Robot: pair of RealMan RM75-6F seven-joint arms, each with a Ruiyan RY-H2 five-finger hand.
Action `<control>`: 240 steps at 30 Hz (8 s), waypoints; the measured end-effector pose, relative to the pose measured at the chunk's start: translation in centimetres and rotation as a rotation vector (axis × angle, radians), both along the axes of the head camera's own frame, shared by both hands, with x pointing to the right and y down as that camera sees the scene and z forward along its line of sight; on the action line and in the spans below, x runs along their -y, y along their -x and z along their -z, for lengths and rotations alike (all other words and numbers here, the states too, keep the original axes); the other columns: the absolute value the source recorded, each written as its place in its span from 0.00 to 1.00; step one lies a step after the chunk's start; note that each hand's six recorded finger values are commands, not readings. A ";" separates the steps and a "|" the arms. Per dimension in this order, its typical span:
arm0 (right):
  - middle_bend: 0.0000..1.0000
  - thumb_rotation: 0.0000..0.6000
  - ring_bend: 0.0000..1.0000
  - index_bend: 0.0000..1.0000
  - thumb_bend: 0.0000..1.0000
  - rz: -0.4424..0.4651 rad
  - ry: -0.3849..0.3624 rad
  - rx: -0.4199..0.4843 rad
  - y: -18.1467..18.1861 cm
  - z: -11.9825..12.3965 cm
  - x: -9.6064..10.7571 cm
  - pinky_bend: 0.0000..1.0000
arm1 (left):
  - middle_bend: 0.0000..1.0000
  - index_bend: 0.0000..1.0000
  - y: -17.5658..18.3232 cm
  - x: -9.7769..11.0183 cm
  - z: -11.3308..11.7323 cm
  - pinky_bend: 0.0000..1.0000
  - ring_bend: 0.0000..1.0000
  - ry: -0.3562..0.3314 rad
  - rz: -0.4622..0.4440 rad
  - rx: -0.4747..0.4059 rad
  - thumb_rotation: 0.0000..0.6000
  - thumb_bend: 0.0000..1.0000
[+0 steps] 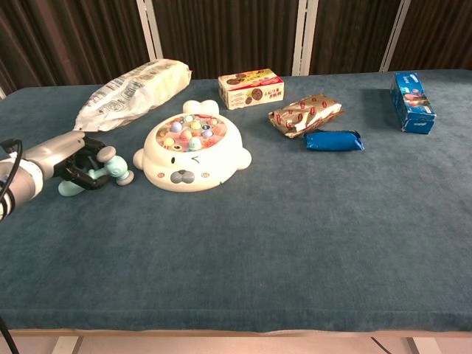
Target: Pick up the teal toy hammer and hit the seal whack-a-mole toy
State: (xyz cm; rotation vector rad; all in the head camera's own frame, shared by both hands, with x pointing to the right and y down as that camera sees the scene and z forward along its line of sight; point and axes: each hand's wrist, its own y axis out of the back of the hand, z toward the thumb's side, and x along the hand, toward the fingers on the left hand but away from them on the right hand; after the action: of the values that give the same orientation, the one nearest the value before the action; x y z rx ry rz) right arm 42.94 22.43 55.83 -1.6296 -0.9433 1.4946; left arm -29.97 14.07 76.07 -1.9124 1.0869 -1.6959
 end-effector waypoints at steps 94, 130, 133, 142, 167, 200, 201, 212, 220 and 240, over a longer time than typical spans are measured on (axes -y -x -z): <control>0.00 1.00 0.00 0.00 0.31 0.011 0.017 0.028 0.0 0.4 -0.1 0.00 | 0.87 0.62 -14.1 6.1 7.6 1.00 0.95 -0.360 -0.192 -0.010 1.00 0.82; 0.00 1.00 0.00 0.00 0.31 -0.012 0.026 0.005 -0.7 0.0 0.3 0.00 | 0.87 0.62 -12.5 6.9 0.8 1.00 0.95 -0.203 -0.151 0.088 1.00 0.82; 0.00 1.00 0.00 0.00 0.31 -0.014 0.028 0.003 -0.8 -0.1 0.3 0.00 | 0.87 0.62 -12.5 6.9 0.7 1.00 0.95 -0.199 -0.149 0.083 1.00 0.82; 0.00 1.00 0.00 0.00 0.31 -0.016 0.026 0.002 -0.9 0.0 0.3 0.00 | 0.87 0.62 -12.0 8.9 2.6 1.00 0.95 -0.258 -0.112 0.059 1.00 0.82; 0.00 1.00 0.00 0.00 0.31 -0.024 0.030 -0.002 -0.9 -0.2 0.4 0.00 | 0.87 0.62 -10.6 9.2 0.1 1.00 0.94 -0.198 -0.108 0.129 1.00 0.82; 0.00 1.00 0.00 0.00 0.31 0.046 0.040 0.025 1.2 -0.3 -0.6 0.00 | 0.86 0.63 -2.5 1.9 2.9 1.00 0.87 -0.277 -0.125 0.091 1.00 0.75; 0.00 1.00 0.00 0.00 0.31 0.048 0.040 0.026 1.2 -0.3 -0.6 0.00 | 0.85 0.63 -2.4 1.8 2.7 1.00 0.87 -0.276 -0.128 0.095 1.00 0.74; 0.00 1.00 0.00 0.00 0.31 0.050 0.044 0.029 1.0 -0.2 -0.8 0.00 | 0.78 0.60 -1.3 0.1 -0.3 1.00 0.76 -0.243 -0.170 0.160 1.00 0.67; 0.00 1.00 0.00 0.00 0.31 0.048 0.041 0.032 0.9 0.0 -0.8 0.00 | 0.68 0.54 -1.1 -0.7 -1.5 0.96 0.67 -0.207 -0.185 0.165 1.00 0.59; 0.00 1.00 0.00 0.00 0.31 0.048 0.045 0.029 1.0 -0.2 -0.8 0.00 | 0.26 0.17 -0.5 -1.4 -2.3 0.49 0.26 -0.062 -0.223 0.172 1.00 0.46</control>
State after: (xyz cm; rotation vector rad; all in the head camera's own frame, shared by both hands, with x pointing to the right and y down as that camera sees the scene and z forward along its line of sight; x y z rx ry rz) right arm 41.94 23.24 56.01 -1.6986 -0.8855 1.4727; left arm -29.50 15.50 78.37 -1.7411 0.8198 -1.6466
